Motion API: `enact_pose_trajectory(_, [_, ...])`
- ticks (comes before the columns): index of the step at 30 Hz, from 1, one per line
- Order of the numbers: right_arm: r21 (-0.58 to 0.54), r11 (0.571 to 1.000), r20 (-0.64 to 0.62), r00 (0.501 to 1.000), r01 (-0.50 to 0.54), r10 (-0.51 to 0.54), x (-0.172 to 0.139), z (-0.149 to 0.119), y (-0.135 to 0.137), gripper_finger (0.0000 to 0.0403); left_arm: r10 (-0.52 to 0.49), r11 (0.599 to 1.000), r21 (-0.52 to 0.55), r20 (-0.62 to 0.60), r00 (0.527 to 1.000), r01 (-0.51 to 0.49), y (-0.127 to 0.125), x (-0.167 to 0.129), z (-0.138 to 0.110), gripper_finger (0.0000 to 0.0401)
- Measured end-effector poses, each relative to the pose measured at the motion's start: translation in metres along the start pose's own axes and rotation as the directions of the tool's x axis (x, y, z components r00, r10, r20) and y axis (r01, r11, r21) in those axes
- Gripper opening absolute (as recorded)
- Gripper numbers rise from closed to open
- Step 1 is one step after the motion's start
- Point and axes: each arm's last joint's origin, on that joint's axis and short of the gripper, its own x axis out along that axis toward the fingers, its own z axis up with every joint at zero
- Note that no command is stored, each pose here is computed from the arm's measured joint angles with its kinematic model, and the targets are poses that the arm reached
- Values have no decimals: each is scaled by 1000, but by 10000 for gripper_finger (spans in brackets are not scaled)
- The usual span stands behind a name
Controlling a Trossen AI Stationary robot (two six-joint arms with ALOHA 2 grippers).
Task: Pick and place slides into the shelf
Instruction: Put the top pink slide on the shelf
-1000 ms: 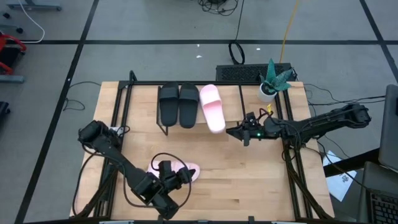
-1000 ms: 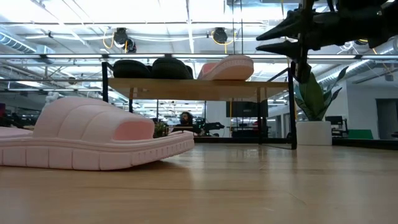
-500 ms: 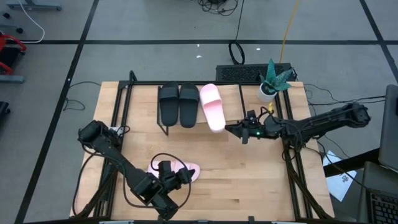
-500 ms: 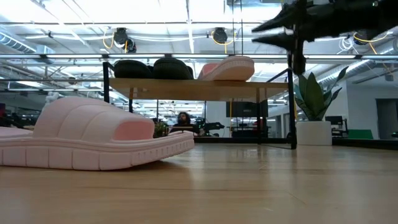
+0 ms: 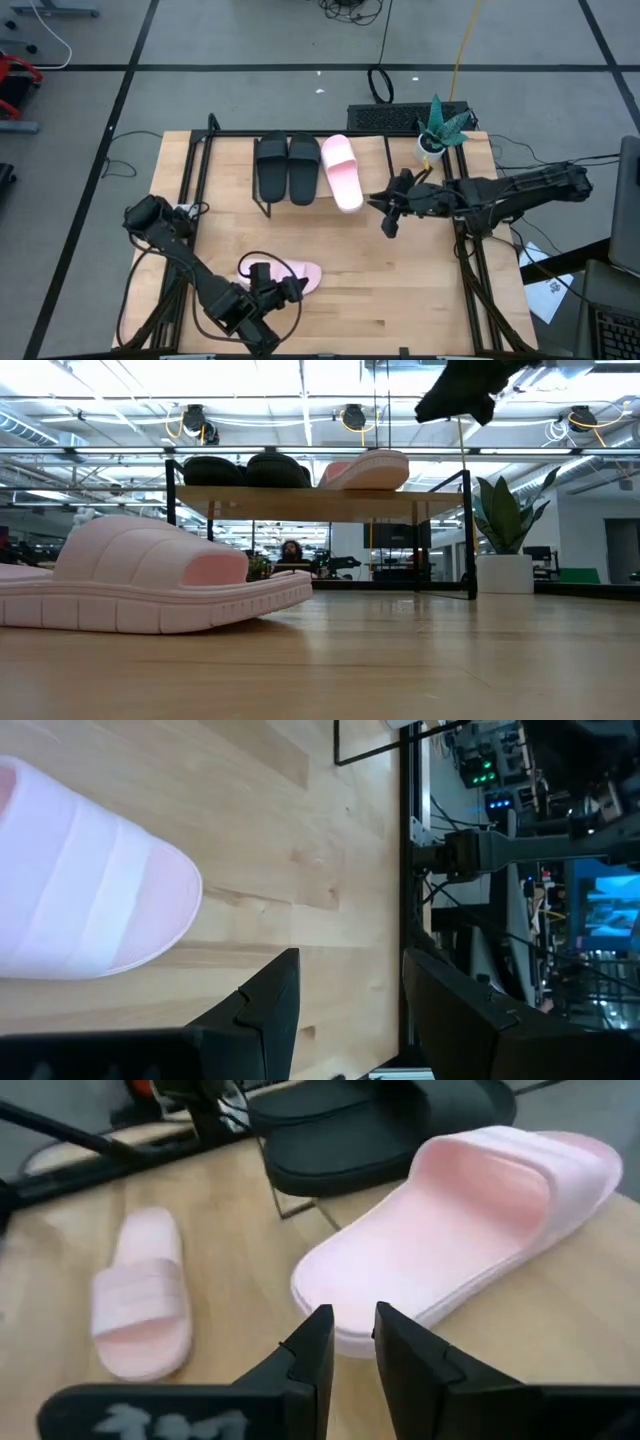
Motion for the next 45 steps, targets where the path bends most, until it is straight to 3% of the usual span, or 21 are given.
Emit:
enact_pose_trajectory(11, [-151, 986, -157, 983, 70, -94, 41, -14, 2, 68, 5, 1000, 29, 0, 1000, -5, 3, -3, 0, 175])
enact_pose_trajectory(20, [-184, 981, -130, 988, 61, -86, 32, 1, 4, 68, 5, 1000, 26, -5, 1000, -5, 4, -5, -1, 175])
enact_pose_trajectory(29, [-272, 954, -243, 951, 123, -192, 29, -6, -10, 68, 5, 1000, 26, -4, 1000, -5, 4, -5, -1, 175])
enact_pose_trajectory(39, [-323, 937, -252, 943, 131, -218, 46, -6, -14, 68, 3, 1000, 16, -3, 1000, -3, 2, -3, -1, 175])
enact_pose_trajectory(45, [-322, 942, -228, 958, 97, -176, 55, -4, -10, 68, 1, 1000, 12, -6, 1000, 0, 2, -4, -1, 175])
